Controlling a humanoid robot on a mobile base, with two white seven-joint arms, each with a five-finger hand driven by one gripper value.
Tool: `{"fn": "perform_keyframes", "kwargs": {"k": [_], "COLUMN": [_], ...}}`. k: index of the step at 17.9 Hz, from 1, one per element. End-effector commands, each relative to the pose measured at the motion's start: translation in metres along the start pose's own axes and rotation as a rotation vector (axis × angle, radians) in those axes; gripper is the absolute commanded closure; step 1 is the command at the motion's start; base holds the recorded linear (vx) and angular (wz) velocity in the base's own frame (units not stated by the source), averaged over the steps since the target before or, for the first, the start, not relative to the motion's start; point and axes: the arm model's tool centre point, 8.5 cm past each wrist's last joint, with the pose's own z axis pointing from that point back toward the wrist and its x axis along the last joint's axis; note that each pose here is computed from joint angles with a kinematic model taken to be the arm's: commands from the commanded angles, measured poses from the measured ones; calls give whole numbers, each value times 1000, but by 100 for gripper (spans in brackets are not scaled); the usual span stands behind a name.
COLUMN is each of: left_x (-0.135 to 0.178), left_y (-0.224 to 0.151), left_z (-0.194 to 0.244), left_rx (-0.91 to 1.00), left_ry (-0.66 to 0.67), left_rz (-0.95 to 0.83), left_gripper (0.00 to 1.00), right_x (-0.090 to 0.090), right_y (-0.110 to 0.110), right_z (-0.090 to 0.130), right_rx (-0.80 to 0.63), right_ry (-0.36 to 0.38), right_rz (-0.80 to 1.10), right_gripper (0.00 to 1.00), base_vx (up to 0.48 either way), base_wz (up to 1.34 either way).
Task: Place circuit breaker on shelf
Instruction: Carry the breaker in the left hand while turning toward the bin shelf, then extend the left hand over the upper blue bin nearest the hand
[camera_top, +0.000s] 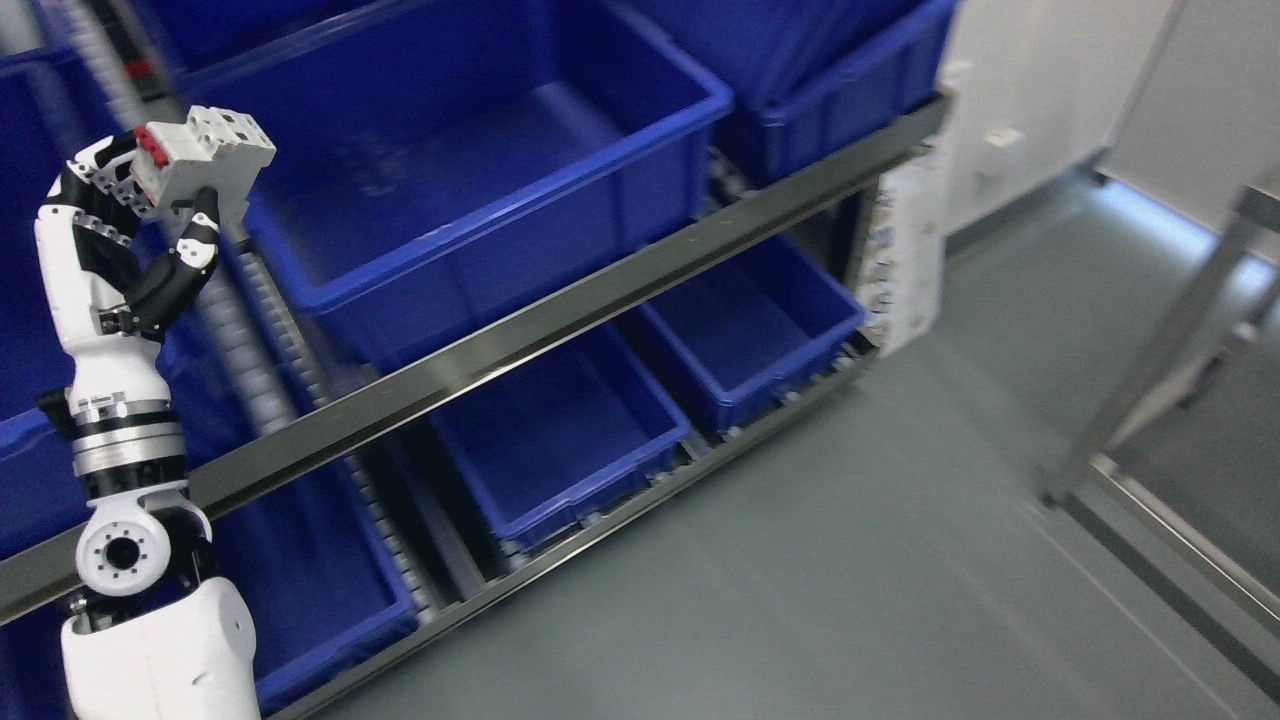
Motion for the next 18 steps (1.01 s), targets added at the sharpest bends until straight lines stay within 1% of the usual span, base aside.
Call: {"fn": "perform_keyframes", "kwargs": {"k": [1,2,4,6,7,9,10,12,16,18], "left_x": [17,15,-11,-19,-23,-48,-60,-72,-102,-114], "left_y": [30,36,36,43,47,45,46,43,8,-22], "left_z": [-42,-49,-51,-71,-80,-89,-93,-106,-109,-102], "left_rx": [-76,-119,-228,-332,-359,-412,-428,-446,-543,-593], "left_ry": [6,19,115,163,185,277,322,376,504,542], "left_rz": [-173,-231,-329,-514,-577,-634,-659,-664,-632,-596], "left_gripper": [94,93,93,92,91,91,91,91,91,91], "right_x": [-4,-4,-4,-4,-4,-4,-4,-4,-4,-4], "right_y": [-10,-10,-10,-10,-10,-10,-10,-10,-10,-10], "right_z": [-1,-1,-1,-1,-1,-1,-1,-1,-1,-1], "right_rx": [-15,-15,-13,-15,-15,-13,-15,-15,-15,-15], "right_ry": [29,30,30,30,29,30,29,30,29,29], "right_rz": [27,26,27,26,27,27,27,26,27,27], "right_gripper": [0,0,0,0,0,0,0,0,0,0], "base_vx": [-19,34,95,120,128,135,166,168,146,71], "base_wz": [1392,1146,880,550,354,332,323,290,179,44]}}
